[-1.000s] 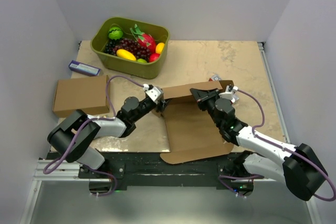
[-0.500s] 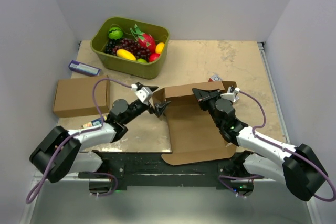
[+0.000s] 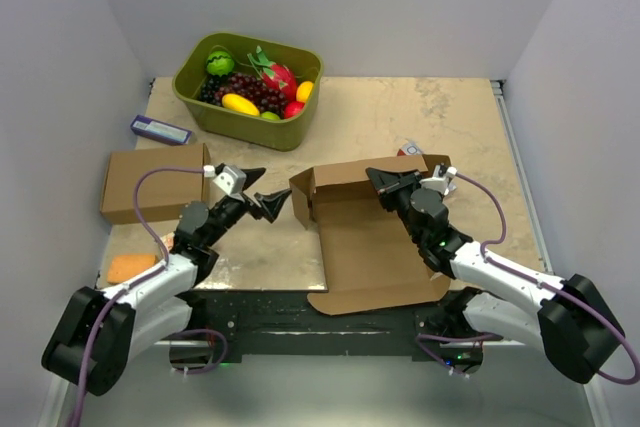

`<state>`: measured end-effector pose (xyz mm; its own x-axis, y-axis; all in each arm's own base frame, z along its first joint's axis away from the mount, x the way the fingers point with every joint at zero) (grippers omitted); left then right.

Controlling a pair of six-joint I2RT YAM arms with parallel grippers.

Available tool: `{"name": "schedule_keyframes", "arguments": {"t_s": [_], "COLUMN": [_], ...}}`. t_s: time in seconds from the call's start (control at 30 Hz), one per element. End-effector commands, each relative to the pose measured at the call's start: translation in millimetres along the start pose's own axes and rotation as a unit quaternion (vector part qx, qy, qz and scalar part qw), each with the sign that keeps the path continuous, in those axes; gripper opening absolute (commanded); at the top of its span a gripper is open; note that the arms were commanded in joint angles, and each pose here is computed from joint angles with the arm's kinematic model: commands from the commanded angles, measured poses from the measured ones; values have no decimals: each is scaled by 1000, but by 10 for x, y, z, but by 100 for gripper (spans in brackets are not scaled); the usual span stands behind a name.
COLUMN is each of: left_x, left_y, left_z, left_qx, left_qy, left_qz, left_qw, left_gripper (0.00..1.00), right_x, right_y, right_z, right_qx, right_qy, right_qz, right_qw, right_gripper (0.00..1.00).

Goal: Fold the paper box

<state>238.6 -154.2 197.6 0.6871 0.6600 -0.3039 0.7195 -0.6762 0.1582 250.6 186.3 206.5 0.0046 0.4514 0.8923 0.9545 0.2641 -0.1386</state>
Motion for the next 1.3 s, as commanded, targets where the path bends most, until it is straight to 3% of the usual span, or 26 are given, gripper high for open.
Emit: {"name": "schedule_keyframes", "arguments": {"t_s": [0.0, 0.3, 0.77, 1.27], "left_x": [131, 104, 15, -188], "left_y": [-131, 37, 366, 613], "left_z": [124, 363, 541, 707], "left_qx": [5, 73, 100, 100], "left_qy": [-29, -31, -30, -17], "left_qz": [-5, 71, 131, 85], "left_qw": [1000, 994, 986, 991], "left_gripper": [90, 79, 61, 42], "right_x": [-163, -144, -115, -124], "right_y": [-1, -2, 37, 63], "right_z": [18, 7, 23, 63], "right_qx": [-6, -6, -1, 8], "right_qy": [-23, -28, -38, -36], "right_qz": [24, 22, 22, 20], "right_qw": [999, 999, 999, 999], "right_gripper": [12, 13, 13, 13]}}
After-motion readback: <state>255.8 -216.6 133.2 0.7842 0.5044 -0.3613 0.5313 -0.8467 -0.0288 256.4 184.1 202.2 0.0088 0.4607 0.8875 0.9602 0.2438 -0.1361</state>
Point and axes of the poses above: each gripper's point midway between its finger pads, its own y axis out along the fingers, its own x axis along the line the jaws close on, z = x × y, the point moved 6 cm from there along -y, back along the fingers, and after that the axes turned 12 degrees about -y, right-handed, at the moved point
